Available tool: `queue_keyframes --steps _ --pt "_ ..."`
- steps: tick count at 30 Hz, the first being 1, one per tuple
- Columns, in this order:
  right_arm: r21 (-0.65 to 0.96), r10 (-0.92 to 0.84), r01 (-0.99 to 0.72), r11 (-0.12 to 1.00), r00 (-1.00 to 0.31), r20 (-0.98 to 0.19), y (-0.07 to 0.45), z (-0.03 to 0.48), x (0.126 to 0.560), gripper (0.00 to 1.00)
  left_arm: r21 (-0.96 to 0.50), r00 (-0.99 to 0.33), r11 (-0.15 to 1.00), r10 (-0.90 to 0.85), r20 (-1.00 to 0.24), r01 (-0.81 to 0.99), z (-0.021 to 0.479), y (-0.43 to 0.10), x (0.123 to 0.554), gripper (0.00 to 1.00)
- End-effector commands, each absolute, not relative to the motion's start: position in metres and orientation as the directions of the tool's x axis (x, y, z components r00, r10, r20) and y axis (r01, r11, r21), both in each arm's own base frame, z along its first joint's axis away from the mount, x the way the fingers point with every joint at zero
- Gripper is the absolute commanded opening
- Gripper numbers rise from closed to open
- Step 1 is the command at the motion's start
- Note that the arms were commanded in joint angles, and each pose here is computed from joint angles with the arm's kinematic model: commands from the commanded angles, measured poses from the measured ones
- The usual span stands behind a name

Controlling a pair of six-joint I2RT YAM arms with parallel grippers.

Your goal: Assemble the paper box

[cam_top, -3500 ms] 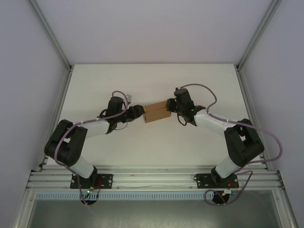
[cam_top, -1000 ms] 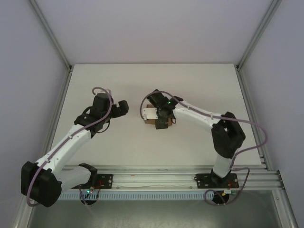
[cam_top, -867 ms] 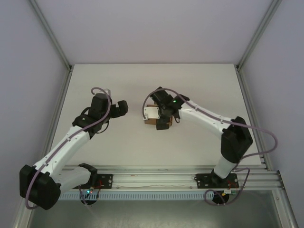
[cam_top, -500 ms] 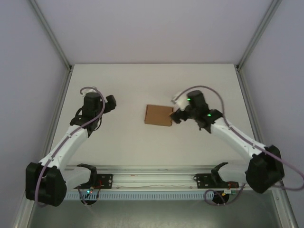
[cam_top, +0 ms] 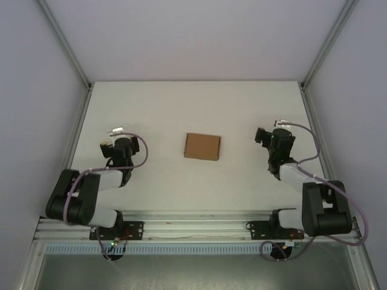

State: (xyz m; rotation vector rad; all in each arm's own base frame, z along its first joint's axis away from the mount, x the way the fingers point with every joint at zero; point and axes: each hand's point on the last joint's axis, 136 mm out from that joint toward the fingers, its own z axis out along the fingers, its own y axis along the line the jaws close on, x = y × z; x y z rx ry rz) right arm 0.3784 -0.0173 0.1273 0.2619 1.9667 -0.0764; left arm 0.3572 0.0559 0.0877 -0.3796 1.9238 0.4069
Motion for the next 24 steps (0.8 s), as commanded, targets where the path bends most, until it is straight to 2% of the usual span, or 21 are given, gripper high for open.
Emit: queue_keyframes --steps 1,4,6,8,9,10,11,13,15,24 --pt "0.091 0.123 0.123 0.988 -0.292 -0.948 -0.003 0.155 0.385 1.0 0.051 -0.236 0.896 -0.061 -0.97 -0.441 0.122 0.059 0.373 1.0" --pt "0.095 0.137 0.166 0.982 -0.265 -0.954 -0.011 0.135 0.372 1.0 -0.026 -0.211 0.924 -0.114 -0.971 -0.381 0.115 0.062 0.37 1.0" --pt "0.104 0.146 0.191 0.976 -0.222 -0.964 -0.016 0.12 0.368 1.0 -0.039 -0.143 0.925 -0.1 -0.985 -0.379 0.116 0.065 0.371 1.0" --pt "0.103 0.147 0.192 0.976 -0.228 -0.962 -0.016 0.105 0.376 1.0 -0.03 -0.249 0.928 -0.13 -0.96 -0.372 0.105 0.063 0.375 1.0" --pt "0.113 0.167 0.239 0.964 -0.218 -0.962 -0.025 0.105 0.383 1.0 -0.029 -0.219 0.929 -0.117 -0.969 -0.368 0.108 0.063 0.376 1.0" --pt "0.111 0.19 0.288 0.951 -0.264 -0.945 -0.033 0.102 0.387 1.0 -0.031 -0.181 0.933 -0.103 -0.978 -0.36 0.112 0.062 0.375 1.0" --pt "0.136 0.226 0.28 0.951 -0.323 -0.919 -0.036 0.097 0.389 1.0 -0.028 -0.199 0.932 -0.106 -0.974 -0.362 0.11 0.062 0.375 1.0" --pt "0.187 0.26 0.265 0.946 -0.277 -0.925 -0.041 0.098 0.391 1.0 -0.026 -0.23 0.93 -0.118 -0.966 -0.367 0.107 0.062 0.376 1.0" --pt "0.176 0.259 0.269 0.947 -0.313 -0.914 -0.041 0.097 0.39 1.0 -0.026 -0.203 0.931 -0.106 -0.973 -0.365 0.11 0.062 0.376 1.0" --pt "0.179 0.258 0.267 0.947 -0.302 -0.918 -0.041 0.098 0.391 1.0 -0.023 -0.224 0.931 -0.112 -0.968 -0.364 0.108 0.061 0.376 1.0"
